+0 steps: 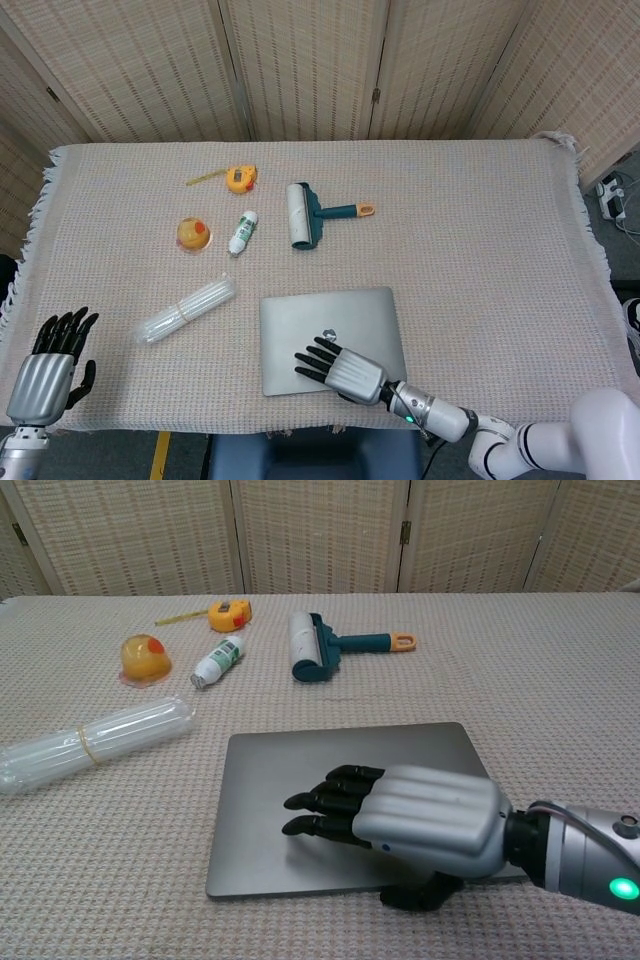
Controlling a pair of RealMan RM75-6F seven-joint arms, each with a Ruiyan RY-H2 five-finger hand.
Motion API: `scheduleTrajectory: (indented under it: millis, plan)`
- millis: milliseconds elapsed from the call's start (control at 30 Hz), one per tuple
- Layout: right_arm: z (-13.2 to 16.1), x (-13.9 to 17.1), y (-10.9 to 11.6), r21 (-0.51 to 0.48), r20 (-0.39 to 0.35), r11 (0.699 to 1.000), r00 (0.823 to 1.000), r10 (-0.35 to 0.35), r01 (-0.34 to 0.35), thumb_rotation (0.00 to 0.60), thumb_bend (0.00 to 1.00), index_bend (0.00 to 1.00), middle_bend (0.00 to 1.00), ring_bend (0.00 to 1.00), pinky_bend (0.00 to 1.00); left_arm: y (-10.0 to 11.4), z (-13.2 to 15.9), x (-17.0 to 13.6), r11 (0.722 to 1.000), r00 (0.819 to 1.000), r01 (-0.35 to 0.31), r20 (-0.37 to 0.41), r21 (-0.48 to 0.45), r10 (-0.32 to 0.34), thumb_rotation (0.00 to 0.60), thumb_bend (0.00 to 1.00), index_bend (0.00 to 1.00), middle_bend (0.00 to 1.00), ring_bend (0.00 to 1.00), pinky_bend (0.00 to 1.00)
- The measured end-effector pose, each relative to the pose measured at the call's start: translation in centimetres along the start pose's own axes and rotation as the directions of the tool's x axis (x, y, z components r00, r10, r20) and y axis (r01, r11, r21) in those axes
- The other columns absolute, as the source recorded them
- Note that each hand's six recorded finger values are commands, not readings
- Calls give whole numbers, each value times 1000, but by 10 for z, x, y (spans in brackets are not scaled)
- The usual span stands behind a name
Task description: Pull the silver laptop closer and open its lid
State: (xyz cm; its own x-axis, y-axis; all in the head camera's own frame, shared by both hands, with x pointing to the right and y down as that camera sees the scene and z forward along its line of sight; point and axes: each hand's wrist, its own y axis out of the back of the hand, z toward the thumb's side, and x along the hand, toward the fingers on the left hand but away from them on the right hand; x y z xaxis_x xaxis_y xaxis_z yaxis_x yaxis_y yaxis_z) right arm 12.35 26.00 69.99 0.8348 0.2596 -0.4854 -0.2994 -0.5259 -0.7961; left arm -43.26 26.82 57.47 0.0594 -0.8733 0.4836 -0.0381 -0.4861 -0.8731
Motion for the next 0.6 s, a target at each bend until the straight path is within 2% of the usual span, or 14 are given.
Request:
scheduleTrajectory:
  millis: [167,300,467,600]
  plan:
    - [1,-4,4,35,9,999,1000,-16,16,600,571,0,0,0,0,-10,10,6,1000,994,4,112,-19,-2,600,646,153,124,133,0]
    - [2,-7,9,64,23,998,999,-30,29,600,576,0,0,0,0,-21,22,9,999,976,14,216,-29,-7,600,646,223,185,185,9]
    - [3,-9,15,106,46,994,998,-40,35,600,578,0,0,0,0,-38,40,9,999,939,38,343,-33,-25,600,647,257,243,238,66]
    - [3,-11,20,141,66,989,997,-50,41,600,601,0,0,0,0,-51,55,6,997,906,59,422,-42,-36,600,647,324,311,298,159]
